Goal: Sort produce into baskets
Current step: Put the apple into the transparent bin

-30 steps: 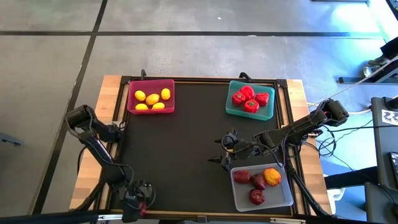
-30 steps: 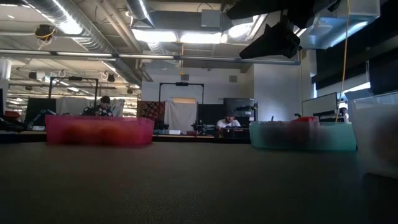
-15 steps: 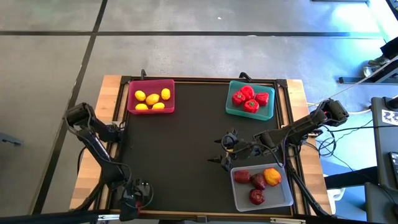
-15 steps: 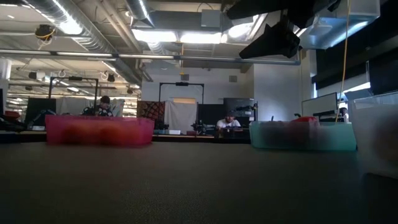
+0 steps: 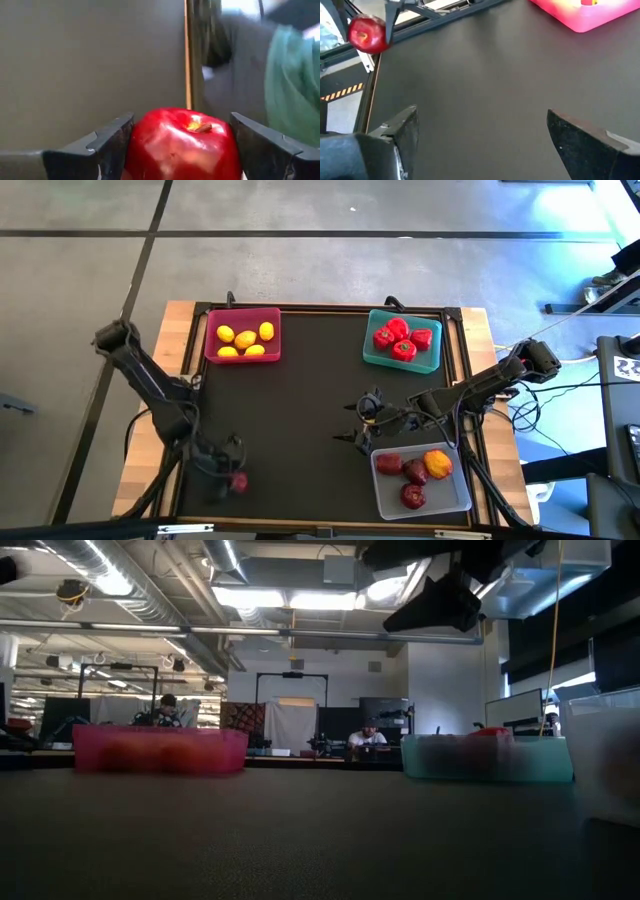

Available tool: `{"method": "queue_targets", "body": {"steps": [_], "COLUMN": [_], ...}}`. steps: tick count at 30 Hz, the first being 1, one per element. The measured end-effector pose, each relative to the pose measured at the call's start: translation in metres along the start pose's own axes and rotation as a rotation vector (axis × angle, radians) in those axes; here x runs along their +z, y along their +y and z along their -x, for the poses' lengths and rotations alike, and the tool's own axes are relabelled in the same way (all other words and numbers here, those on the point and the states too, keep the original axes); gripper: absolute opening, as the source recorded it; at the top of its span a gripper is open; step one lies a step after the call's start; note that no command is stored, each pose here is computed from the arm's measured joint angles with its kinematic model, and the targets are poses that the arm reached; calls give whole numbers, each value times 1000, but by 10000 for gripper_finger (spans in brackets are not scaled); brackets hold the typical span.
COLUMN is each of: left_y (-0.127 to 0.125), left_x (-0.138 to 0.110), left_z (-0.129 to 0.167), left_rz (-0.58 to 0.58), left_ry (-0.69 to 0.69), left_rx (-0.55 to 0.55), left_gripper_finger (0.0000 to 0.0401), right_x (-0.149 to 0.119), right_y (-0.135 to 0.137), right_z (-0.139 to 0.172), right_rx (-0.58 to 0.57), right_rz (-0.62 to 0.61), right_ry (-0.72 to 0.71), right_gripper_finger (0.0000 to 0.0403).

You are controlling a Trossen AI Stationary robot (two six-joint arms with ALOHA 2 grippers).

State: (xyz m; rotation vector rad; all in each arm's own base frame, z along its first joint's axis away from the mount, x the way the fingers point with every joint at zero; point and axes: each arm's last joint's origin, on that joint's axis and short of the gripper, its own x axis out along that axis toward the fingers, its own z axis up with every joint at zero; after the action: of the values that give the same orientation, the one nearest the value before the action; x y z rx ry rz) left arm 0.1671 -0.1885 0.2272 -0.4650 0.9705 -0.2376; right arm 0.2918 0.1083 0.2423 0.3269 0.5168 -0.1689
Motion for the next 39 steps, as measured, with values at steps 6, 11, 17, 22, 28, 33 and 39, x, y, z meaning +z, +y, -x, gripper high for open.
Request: {"method": "queue_targets", "body": {"steps": [6, 11, 17, 22, 28, 33, 39], "left_y": [7, 6, 9, 11, 12, 16, 19], "left_x": [24, 36, 53, 69, 87, 98, 102], "left_z": [23, 26, 27, 31, 29, 20, 10], "left_rz": [-97, -155, -143, -113, -98, -78, -65], "left_ry": [-316, -495, -627, -759, -870, -914, -917], "left_rx": [107, 190, 243, 286, 275, 285, 292], "left_gripper_finger": [298, 299, 299, 299, 299, 299, 299], "right_x": [2, 7, 12, 12, 5, 14, 25], "right_y": [1, 5, 12, 22, 30, 42, 55], "right_z": [0, -1, -8, -24, -47, -61, -73], "right_rx": [11, 55, 107, 202, 238, 237, 226], "right_rz": [-10, -40, -51, -16, 12, 37, 98], "right_ry": [-15, -68, -153, -254, -319, -360, -392], "right_gripper_finger": [351, 351, 351, 351, 351, 351, 351]}}
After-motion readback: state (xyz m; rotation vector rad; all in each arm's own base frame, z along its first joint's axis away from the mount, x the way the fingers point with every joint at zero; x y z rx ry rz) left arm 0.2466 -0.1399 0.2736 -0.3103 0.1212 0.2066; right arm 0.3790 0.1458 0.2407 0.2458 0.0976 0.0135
